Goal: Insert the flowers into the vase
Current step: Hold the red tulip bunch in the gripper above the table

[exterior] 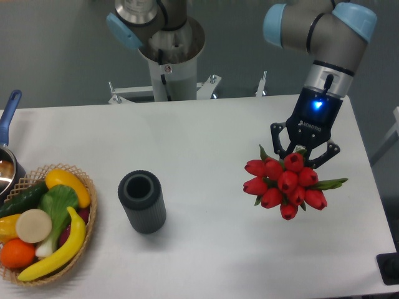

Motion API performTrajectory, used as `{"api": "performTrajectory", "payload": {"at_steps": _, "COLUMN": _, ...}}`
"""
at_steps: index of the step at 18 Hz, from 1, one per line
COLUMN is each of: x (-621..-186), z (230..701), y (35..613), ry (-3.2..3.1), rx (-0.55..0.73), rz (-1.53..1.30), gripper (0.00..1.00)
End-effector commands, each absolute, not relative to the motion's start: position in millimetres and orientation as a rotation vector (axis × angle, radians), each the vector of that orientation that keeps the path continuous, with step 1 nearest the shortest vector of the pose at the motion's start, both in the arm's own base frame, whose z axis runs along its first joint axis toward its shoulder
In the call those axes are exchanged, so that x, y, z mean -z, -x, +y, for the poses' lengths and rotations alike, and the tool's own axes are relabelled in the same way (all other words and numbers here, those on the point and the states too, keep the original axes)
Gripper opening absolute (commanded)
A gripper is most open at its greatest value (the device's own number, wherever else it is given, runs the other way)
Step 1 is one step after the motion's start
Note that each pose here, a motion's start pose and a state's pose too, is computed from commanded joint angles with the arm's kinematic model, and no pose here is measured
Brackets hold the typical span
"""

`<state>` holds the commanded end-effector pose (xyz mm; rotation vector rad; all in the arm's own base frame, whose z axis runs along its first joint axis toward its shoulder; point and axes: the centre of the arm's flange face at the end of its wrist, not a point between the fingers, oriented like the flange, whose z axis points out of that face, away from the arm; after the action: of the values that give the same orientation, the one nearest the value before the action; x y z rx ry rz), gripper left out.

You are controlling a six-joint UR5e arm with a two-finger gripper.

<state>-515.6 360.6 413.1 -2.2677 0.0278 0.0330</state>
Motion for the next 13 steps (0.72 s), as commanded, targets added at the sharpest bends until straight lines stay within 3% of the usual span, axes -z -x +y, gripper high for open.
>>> {"api": "performTrajectory", "payload": {"at_steps": 10, "x": -420, "z": 371, "y": 511, "ry": 2.212, "rx": -0.057, "rz": 0.074, "gripper": 0.31}}
{"api": "performTrajectory", "payload": {"at_steps": 13, "x": -420, "z": 400, "y": 488, "ry": 2.155, "rx": -0.012, "rz": 0.153, "gripper": 0.31}}
